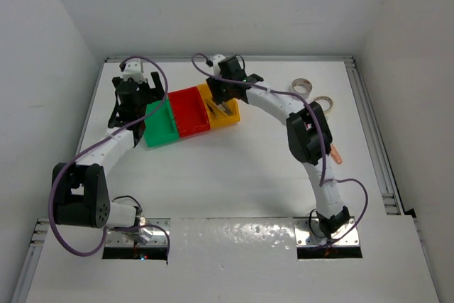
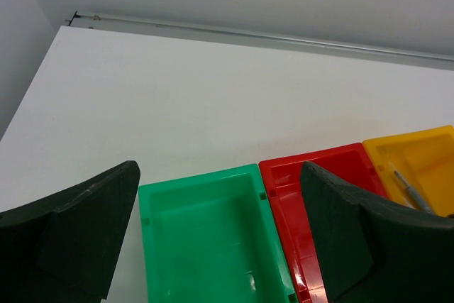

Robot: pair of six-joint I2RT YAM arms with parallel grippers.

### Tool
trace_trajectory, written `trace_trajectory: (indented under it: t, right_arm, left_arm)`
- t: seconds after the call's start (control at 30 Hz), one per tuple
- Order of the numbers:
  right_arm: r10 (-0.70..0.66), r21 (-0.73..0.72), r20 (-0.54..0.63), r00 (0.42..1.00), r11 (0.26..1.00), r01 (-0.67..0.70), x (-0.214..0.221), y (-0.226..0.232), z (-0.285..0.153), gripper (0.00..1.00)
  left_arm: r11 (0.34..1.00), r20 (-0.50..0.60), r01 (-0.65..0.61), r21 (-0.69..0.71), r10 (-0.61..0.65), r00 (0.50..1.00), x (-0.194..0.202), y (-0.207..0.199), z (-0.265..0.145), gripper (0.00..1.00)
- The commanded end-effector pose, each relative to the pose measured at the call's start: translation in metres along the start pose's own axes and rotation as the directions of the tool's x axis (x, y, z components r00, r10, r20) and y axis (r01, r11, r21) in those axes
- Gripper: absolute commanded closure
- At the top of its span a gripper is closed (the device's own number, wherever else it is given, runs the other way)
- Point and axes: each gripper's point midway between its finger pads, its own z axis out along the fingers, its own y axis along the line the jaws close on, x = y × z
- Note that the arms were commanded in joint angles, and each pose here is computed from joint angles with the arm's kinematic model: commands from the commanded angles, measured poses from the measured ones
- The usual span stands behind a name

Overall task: Sort the stationery into containers
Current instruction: Place the pen in the storage box, then pick up the pen from the center of the board.

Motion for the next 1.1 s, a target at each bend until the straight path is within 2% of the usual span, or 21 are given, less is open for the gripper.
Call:
trace_trajectory:
  t: [0.0, 0.03, 0.07, 0.1, 0.13, 0.2, 0.23, 0.33, 0.43, 0.5, 0.63, 1.07]
  right_arm:
    - [0.077, 0.007, 0.278, 0.957, 0.997, -0.082, -0.106, -0.020, -0.092, 0.65]
    - [0.109, 0.035, 0.289, 0.951, 0.992, -0.125, -0.103, -0.042, -0.113, 0.87]
    - [0.134, 0.049, 0.290, 0.948, 0.987, -0.155, -0.099, -0.055, -0.123, 0.88]
    - [0.164, 0.066, 0.278, 0.946, 0.980, -0.190, -0.090, -0.068, -0.131, 0.99]
    - [0.221, 0.112, 0.239, 0.946, 0.961, -0.253, -0.065, -0.095, -0.143, 1.00]
    - [0.290, 0.194, 0.185, 0.939, 0.926, -0.325, -0.028, -0.126, -0.151, 0.93]
    - [0.349, 0.262, 0.125, 0.929, 0.891, -0.370, 0.011, -0.151, -0.152, 0.81]
    - [0.467, 0.418, -0.013, 0.884, 0.806, -0.420, 0.090, -0.184, -0.166, 0.69]
    - [0.544, 0.515, -0.093, 0.834, 0.743, -0.427, 0.148, -0.201, -0.176, 0.76]
    - [0.557, 0.531, -0.099, 0.825, 0.731, -0.429, 0.163, -0.207, -0.175, 0.81]
    - [0.590, 0.561, -0.111, 0.800, 0.701, -0.440, 0.185, -0.223, -0.171, 0.80]
    - [0.577, 0.573, -0.210, 0.789, 0.727, -0.379, 0.210, -0.241, -0.142, 0.83]
  left_arm:
    - [1.000, 0.064, 0.017, 0.014, -0.018, 0.998, -0.021, 0.000, 0.000, 0.07]
    - [1.000, 0.067, 0.018, 0.014, -0.018, 0.998, -0.022, 0.000, 0.001, 0.07]
    - [1.000, 0.068, 0.018, 0.014, -0.019, 0.998, -0.022, 0.000, 0.001, 0.07]
    - [1.000, 0.073, 0.017, 0.015, -0.018, 0.997, -0.024, 0.000, 0.001, 0.07]
    - [1.000, 0.074, 0.020, 0.016, -0.021, 0.997, -0.024, -0.001, 0.002, 0.07]
    - [1.000, 0.074, 0.022, 0.017, -0.023, 0.997, -0.023, -0.001, 0.003, 0.07]
    - [1.000, 0.069, 0.022, 0.019, -0.024, 0.997, -0.021, -0.002, 0.003, 0.07]
    - [0.999, 0.067, 0.023, 0.025, -0.025, 0.997, -0.021, -0.003, 0.004, 0.07]
    - [0.999, 0.062, 0.025, 0.029, -0.027, 0.998, -0.020, -0.004, 0.006, 0.07]
    - [0.999, 0.061, 0.028, 0.037, -0.030, 0.998, -0.021, -0.006, 0.007, 0.07]
    - [0.998, 0.054, 0.033, 0.051, -0.035, 0.998, -0.020, -0.008, 0.006, 0.07]
    - [0.999, 0.048, 0.032, 0.041, -0.034, 0.998, -0.019, -0.006, 0.003, 0.07]
